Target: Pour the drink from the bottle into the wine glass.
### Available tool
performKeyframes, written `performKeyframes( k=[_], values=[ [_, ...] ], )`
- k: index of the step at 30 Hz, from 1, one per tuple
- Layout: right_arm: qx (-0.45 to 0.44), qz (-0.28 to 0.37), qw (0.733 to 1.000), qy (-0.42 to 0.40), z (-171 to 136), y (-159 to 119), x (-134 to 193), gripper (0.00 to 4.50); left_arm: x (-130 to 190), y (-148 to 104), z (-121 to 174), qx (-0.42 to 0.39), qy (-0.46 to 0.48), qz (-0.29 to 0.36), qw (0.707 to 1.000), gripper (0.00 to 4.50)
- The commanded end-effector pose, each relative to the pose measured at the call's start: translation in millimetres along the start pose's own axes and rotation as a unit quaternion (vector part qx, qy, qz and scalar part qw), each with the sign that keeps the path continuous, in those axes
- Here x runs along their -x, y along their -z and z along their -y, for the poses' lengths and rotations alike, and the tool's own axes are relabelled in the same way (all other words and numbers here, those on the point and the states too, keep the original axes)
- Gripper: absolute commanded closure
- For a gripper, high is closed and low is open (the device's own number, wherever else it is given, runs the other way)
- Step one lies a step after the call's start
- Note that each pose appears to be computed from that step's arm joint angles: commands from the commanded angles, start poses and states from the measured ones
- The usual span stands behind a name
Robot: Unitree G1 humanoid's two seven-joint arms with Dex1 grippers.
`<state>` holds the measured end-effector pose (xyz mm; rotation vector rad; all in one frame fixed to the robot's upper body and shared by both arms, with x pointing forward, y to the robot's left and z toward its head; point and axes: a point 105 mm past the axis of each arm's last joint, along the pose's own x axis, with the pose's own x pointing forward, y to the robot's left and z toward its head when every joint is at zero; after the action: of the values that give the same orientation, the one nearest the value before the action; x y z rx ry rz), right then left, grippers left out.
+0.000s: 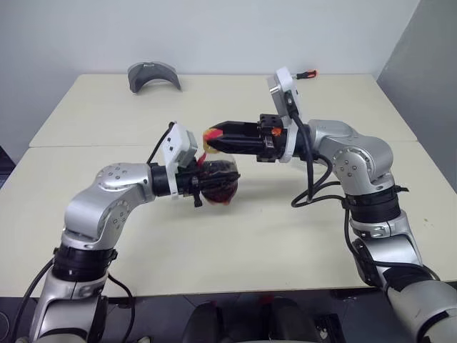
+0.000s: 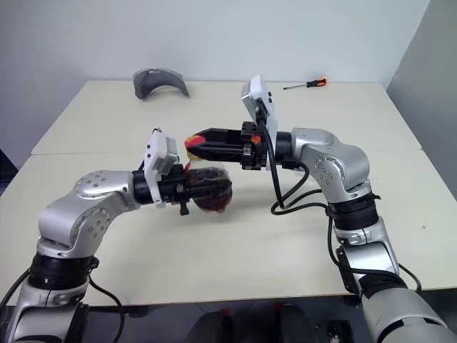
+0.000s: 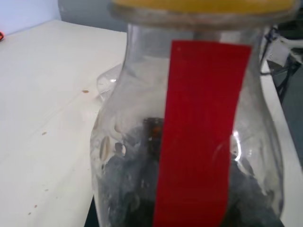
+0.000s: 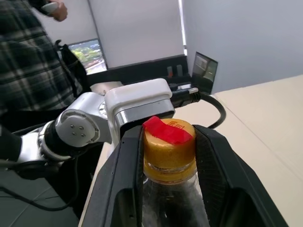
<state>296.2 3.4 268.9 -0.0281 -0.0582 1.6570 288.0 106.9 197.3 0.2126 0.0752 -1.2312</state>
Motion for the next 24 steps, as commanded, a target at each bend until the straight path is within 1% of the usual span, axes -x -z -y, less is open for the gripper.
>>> performKeyframes(
  k=[1,4,6,10,13,17,20,24],
  values=[
    [0.030,-0.011,0.995,-0.098,-24.3,-10.2,2.8,3.29,7.4,-12.9,20.1,-0.021,0.028,0.017,0.999,3.40],
    [0.026,-0.016,0.988,-0.153,-34.7,-9.3,2.2,3.29,3.0,-24.0,39.3,-0.033,0.054,0.035,0.997,3.40],
    [0.034,0.003,0.985,-0.170,-37.4,-18.6,-4.3,3.29,0.5,-28.5,51.0,-0.036,0.071,0.038,0.996,3.40],
    [0.058,0.054,0.984,-0.160,-32.2,-43.6,-13.6,3.29,3.0,-25.1,60.5,-0.018,0.072,0.032,0.997,3.41],
    [0.078,0.067,0.984,-0.143,-25.9,-52.1,-10.8,3.29,6.6,-18.4,64.8,-0.005,0.066,0.025,0.997,3.41],
    [0.113,0.052,0.985,-0.123,-20.0,-57.9,1.8,3.29,12.5,-9.8,71.7,0.011,0.066,0.014,0.998,3.42],
    [0.132,0.032,0.983,-0.127,-22.3,-59.5,9.7,3.29,15.2,-6.7,76.7,0.019,0.075,0.009,0.997,3.45],
    [0.158,0.018,0.977,-0.145,-30.6,-63.3,12.2,3.29,13.7,-6.7,77.1,0.020,0.078,0.010,0.997,3.45]
  ],
)
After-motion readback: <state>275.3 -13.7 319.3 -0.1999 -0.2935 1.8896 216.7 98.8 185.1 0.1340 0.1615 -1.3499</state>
